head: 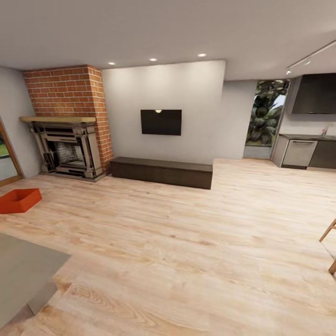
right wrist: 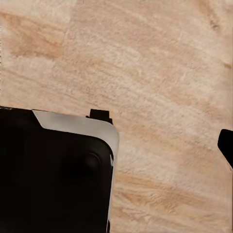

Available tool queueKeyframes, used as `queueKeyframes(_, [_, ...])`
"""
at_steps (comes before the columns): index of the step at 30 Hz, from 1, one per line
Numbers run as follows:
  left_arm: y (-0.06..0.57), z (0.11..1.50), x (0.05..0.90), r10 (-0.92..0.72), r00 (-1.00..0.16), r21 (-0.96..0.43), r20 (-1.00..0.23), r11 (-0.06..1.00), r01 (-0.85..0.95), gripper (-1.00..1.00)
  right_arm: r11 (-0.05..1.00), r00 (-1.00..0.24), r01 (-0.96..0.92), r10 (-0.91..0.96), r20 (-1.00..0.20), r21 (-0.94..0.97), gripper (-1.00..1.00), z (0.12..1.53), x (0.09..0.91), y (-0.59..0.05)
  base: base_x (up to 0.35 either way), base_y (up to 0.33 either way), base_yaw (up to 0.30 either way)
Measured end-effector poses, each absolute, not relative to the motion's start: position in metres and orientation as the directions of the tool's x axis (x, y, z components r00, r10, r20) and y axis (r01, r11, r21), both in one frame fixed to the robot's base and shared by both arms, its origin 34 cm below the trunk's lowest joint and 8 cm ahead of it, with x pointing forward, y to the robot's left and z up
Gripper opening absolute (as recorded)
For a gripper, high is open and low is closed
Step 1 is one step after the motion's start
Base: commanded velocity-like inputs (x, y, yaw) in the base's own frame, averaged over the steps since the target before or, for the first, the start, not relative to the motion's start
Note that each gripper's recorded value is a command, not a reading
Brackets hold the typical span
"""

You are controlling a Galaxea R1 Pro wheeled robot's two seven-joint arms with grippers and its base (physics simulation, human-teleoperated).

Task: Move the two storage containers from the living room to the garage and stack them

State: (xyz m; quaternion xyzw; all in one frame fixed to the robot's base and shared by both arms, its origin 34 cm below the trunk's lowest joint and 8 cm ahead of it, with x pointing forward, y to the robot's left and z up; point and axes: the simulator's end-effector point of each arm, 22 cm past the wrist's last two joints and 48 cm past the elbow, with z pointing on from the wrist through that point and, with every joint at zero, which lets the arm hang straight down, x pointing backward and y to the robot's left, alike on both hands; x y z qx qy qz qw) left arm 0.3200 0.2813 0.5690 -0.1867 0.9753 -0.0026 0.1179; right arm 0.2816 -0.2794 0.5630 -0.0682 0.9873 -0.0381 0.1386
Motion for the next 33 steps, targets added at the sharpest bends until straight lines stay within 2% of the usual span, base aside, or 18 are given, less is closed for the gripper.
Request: queueKeyframes(33, [0.2807, 0.569, 0.3201, -0.365, -0.902, -0.05, -0.229, 0.93, -0.363, 1.0, 0.989, -0.956, -0.117, -0.137, -0.259, -0.091, 1.0, 0.5625, 0.2792, -0.2837, 0.317, 0.0, 0.0])
